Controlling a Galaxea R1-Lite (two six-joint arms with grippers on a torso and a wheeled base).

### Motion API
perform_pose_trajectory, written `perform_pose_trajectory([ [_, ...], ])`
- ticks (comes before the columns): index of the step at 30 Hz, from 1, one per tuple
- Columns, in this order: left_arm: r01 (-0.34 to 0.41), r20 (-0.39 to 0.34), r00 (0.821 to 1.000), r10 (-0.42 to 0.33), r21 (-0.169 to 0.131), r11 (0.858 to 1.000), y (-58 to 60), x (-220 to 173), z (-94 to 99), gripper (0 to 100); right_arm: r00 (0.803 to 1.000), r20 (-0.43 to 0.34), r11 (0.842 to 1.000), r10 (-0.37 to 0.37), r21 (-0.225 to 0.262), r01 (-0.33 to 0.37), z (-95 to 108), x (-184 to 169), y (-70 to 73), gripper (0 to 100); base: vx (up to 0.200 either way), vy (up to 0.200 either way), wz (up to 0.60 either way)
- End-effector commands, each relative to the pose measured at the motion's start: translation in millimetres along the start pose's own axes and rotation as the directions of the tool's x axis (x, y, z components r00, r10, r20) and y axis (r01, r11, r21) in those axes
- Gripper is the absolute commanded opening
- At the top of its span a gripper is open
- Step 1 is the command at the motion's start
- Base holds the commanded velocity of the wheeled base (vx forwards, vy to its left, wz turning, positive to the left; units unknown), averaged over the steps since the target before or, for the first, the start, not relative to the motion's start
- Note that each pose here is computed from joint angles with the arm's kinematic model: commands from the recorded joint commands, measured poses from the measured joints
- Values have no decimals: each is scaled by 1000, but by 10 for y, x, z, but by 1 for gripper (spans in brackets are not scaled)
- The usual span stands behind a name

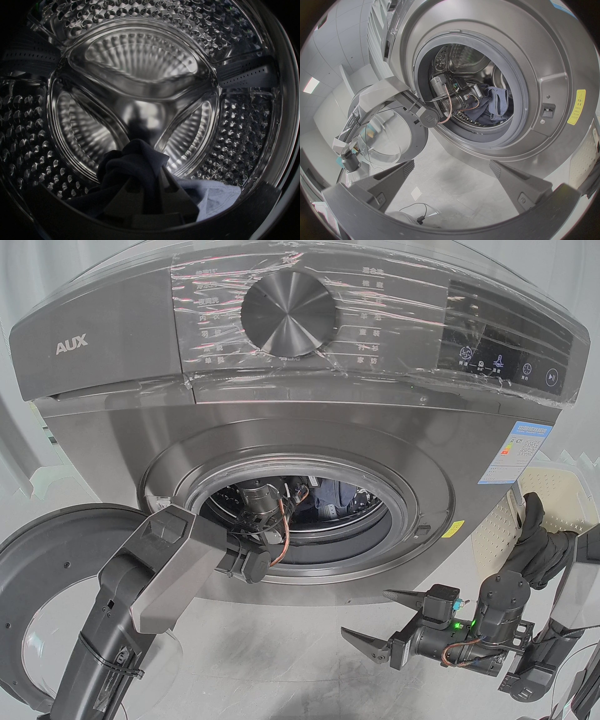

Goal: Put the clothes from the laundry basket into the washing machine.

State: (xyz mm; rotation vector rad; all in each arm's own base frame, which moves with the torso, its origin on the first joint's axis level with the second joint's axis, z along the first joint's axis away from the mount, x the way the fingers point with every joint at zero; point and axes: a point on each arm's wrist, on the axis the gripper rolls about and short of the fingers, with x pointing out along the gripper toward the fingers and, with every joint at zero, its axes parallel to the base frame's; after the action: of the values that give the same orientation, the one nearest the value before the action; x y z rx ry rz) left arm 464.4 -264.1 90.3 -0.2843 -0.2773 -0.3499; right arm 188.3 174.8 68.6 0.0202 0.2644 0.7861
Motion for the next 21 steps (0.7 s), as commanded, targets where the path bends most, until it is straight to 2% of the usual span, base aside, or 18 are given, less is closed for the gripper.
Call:
perform_pose_trajectory([
  [1, -3, -8, 1000, 3, 5, 1000, 29, 5, -103, 0, 1000, -3, 1000, -2, 1, 2, -7, 4, -7, 100, 0, 0, 0],
  [6, 2, -26, 1000, -2, 7, 1000, 38, -16, -140, 0, 1000, -3, 1000, -5, 2, 5, -6, 3, -15, 100, 0, 0, 0],
  [7, 3, -28, 1000, -3, 5, 1000, 30, -21, -136, 100, 1000, -2, 1000, -7, 2, 7, -6, 3, -19, 100, 0, 0, 0],
  [9, 4, -51, 999, -5, -1, 1000, 7, -59, -158, 100, 1000, -1, 1000, -7, 2, 7, -2, 1, -18, 100, 0, 0, 0],
  [11, 3, -77, 997, -3, 3, 1000, 4, -103, -181, 100, 1000, -1, 1000, -8, 2, 8, -2, 1, -22, 100, 0, 0, 0],
  [12, 3, -127, 992, -1, 13, 1000, -1, -198, -136, 100, 1000, -1, 1000, -10, 3, 10, -1, 1, -26, 100, 0, 0, 0],
  [13, 3, -127, 992, -1, 13, 1000, -1, -198, -136, 100, 1000, -1, 1000, -10, 3, 10, -1, 1, -26, 100, 0, 0, 0],
  [14, 17, -179, 984, -14, 18, 1000, -42, -308, -107, 100, 1000, -2, 1000, -11, 3, 11, -4, -2, -30, 100, 0, 0, 0],
  [16, 45, -227, 973, -40, 17, 999, -66, -425, -83, 100, 1000, -2, 1000, -13, 2, 13, -3, -3, -34, 100, 0, 0, 0],
  [19, 50, -249, 968, -44, 18, 999, -64, -499, -44, 100, 1000, 1, 1000, -11, 1, 11, 3, -6, -29, 100, 0, 0, 0],
  [21, 65, -271, 961, -58, 17, 998, -131, -631, 43, 100, 1000, 0, 1000, -13, 3, 13, 2, -13, -33, 100, 0, 0, 0],
])
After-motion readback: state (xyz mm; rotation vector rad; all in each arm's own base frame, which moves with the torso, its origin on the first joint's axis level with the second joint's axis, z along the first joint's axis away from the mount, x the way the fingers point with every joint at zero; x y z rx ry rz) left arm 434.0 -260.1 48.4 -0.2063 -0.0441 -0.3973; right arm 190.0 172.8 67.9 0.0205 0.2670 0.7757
